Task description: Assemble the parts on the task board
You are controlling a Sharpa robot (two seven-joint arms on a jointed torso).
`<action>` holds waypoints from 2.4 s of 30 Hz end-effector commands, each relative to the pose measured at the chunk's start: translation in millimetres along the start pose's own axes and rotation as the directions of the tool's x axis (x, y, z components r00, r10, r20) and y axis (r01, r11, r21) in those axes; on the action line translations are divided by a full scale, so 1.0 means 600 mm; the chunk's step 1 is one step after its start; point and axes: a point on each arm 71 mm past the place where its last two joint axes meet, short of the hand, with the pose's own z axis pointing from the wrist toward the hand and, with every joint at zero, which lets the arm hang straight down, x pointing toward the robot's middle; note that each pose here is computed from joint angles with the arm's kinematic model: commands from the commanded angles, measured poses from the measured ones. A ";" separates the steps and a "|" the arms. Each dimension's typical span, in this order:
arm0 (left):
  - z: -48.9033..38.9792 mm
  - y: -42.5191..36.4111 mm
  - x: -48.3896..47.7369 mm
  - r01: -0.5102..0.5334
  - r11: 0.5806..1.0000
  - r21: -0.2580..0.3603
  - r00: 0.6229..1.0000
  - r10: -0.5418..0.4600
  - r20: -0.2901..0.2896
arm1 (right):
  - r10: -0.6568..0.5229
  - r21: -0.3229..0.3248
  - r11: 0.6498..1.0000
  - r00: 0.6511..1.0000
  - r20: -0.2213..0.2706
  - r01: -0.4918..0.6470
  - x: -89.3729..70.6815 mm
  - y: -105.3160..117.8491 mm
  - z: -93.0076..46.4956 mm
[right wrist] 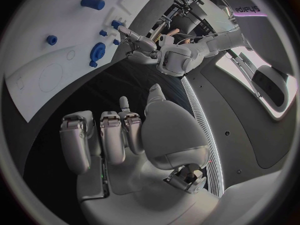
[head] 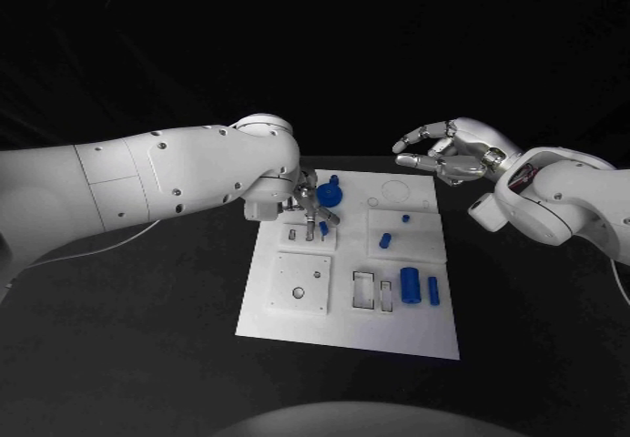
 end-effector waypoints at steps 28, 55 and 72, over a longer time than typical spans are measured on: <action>0.015 -0.005 0.002 0.018 0.999 -0.031 1.000 -0.018 -0.006 | -0.001 -0.016 1.000 1.000 -0.011 0.001 0.001 0.001 0.001; 0.019 -0.005 0.001 0.008 0.999 -0.034 1.000 -0.008 -0.007 | 0.004 -0.002 1.000 1.000 -0.024 -0.004 0.005 -0.007 0.002; 0.017 -0.005 0.002 0.009 0.999 -0.033 1.000 -0.009 0.001 | 0.007 0.012 1.000 0.999 -0.033 -0.007 0.007 -0.012 0.001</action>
